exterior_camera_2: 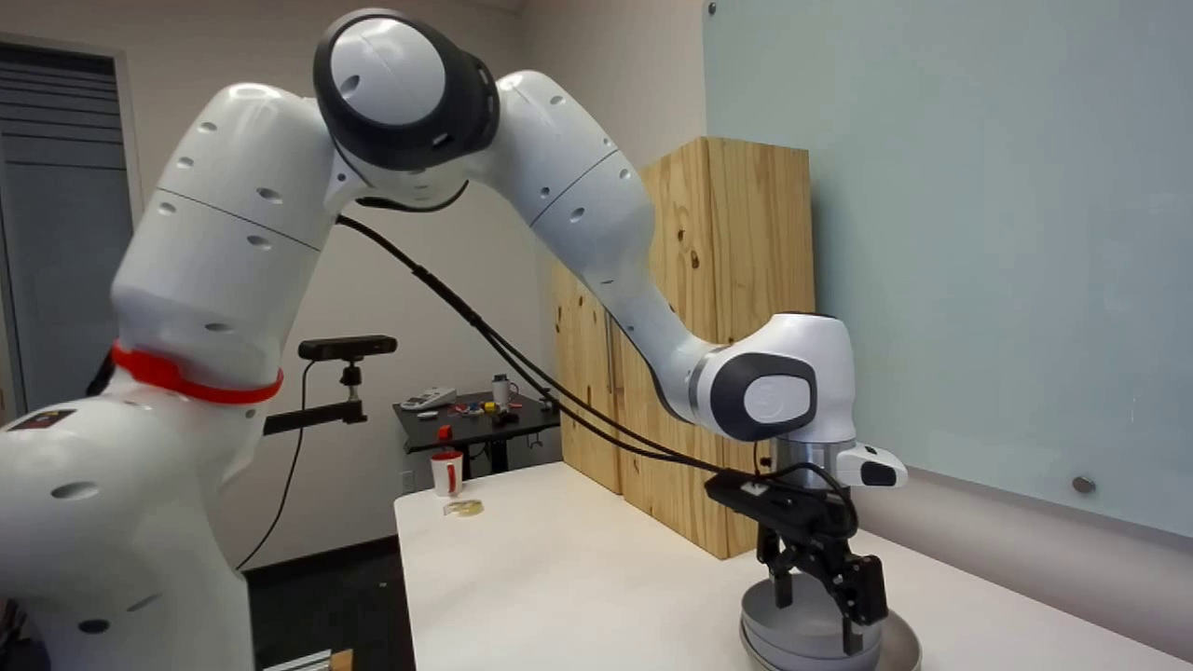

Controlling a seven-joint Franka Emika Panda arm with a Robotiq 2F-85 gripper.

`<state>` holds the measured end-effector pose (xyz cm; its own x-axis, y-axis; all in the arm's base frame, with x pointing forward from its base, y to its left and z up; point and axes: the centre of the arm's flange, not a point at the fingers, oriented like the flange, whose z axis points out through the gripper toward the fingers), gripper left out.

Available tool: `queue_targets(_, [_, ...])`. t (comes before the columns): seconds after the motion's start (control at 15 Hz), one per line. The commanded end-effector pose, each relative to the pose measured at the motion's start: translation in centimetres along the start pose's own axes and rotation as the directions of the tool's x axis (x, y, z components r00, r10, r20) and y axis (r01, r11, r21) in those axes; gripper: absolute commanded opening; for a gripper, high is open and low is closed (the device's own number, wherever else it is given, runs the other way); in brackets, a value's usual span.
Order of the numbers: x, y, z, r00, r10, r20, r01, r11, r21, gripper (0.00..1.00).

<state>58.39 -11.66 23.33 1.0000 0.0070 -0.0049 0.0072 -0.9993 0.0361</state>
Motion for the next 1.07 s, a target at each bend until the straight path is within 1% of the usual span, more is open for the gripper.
queue_targets(0.0, [1.8,2.0,0.3,0.999,0.008,-0.034,-0.009,1.0,-0.019,1.0])
queue_targets(0.07, [2.2,2.4,0.1,0.998,0.039,-0.047,-0.04,0.999,-0.022,1.0])
queue_targets(0.2, [2.7,2.8,-0.2,0.994,0.099,-0.045,-0.1,0.995,-0.013,1.0])
queue_targets(0.4, [3.0,2.0,-0.6,0.99,0.136,-0.046,-0.136,0.991,0.006,1.0])
queue_targets(0.6, [3.6,1.1,0.1,0.988,0.152,-0.032,-0.152,0.988,0.018,1.0])
queue_targets(0.73, [4.2,0.5,1.1,0.987,0.159,-0.028,-0.159,0.987,0.003,1.0])
queue_targets(1.0, [5.3,-0.3,2.4,0.988,0.151,-0.019,-0.151,0.989,-0.006,1.0])
